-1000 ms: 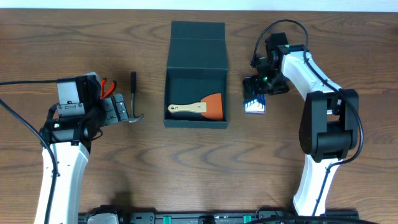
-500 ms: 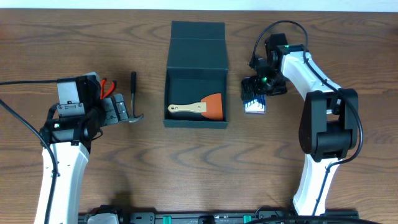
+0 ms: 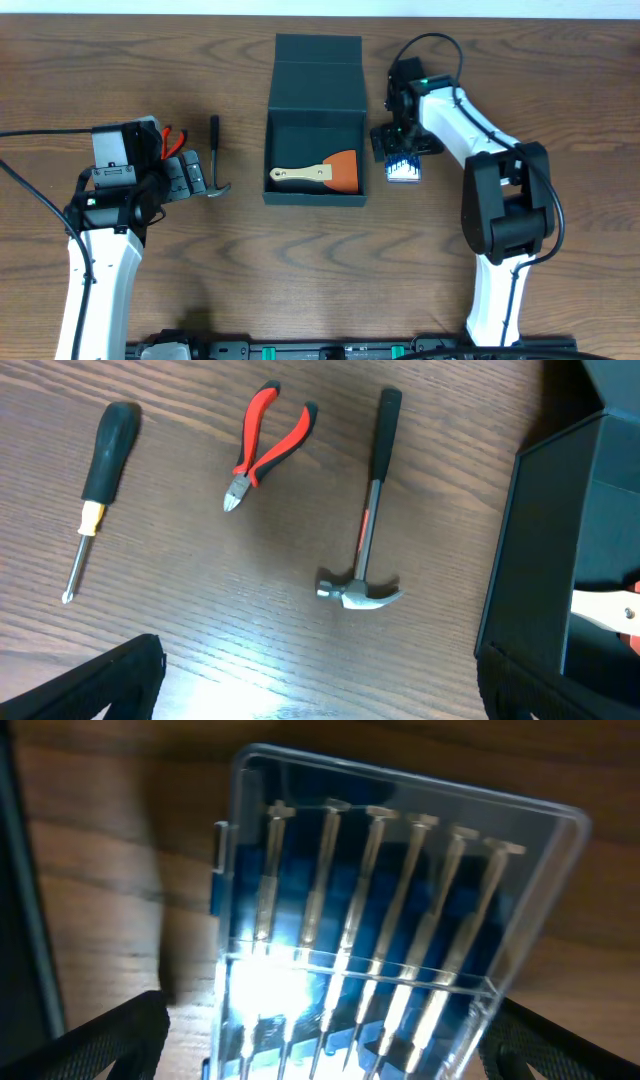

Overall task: Pack container
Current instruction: 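Lower the right gripper and grasp the screwdriver case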

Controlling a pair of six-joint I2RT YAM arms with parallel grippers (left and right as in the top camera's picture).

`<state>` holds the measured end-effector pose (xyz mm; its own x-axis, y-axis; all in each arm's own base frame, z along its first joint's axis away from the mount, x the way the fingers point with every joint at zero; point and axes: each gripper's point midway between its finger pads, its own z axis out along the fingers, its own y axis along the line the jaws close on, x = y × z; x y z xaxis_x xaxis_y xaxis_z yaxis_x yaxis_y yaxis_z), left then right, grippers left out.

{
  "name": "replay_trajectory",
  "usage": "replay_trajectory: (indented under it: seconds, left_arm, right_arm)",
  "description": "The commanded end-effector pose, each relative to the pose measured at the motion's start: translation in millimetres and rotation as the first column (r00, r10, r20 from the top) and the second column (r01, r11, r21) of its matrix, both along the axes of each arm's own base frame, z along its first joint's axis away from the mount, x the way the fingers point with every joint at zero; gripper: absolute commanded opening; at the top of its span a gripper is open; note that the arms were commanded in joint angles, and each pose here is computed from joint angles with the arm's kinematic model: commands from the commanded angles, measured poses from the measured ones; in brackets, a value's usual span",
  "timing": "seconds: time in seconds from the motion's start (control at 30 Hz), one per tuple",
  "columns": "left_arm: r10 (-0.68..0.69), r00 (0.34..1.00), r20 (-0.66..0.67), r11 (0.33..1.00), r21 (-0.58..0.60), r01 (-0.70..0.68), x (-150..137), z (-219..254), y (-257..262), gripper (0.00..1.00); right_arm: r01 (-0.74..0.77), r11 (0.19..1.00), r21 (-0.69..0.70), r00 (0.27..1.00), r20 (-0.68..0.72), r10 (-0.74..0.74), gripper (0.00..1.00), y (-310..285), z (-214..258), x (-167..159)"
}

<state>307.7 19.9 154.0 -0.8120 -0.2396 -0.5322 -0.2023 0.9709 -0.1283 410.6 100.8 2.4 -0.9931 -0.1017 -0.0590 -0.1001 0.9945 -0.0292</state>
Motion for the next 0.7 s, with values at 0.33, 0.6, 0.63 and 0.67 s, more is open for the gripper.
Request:
replay_trajectory:
  seconds: [0.33,0.6,0.63,0.67]
  left_arm:
    - [-0.002,1.0,0.012,1.0,0.019,0.002,4,5,4,0.99]
    - [-0.002,1.0,0.012,1.0,0.019,0.002,4,5,4,0.98]
    - [-0.002,1.0,0.012,1.0,0.019,0.002,4,5,4,0.98]
    - [-0.002,1.0,0.012,1.0,0.019,0.002,4,5,4,0.98]
  right_arm:
    - [0.147,0.989,0.021,0.987,-0.072,-0.145,0.85,-28,-16,-12]
    - [0.167,0.985,0.037,0.979,-0.122,-0.161,0.88,-28,-35,-32]
    - [0.167,0.986,0.029,0.979,-0.12,-0.162,0.87,-30,-35,-31]
    - [0.152,0.988,0.017,0.982,-0.112,-0.149,0.89,-32,-35,-30]
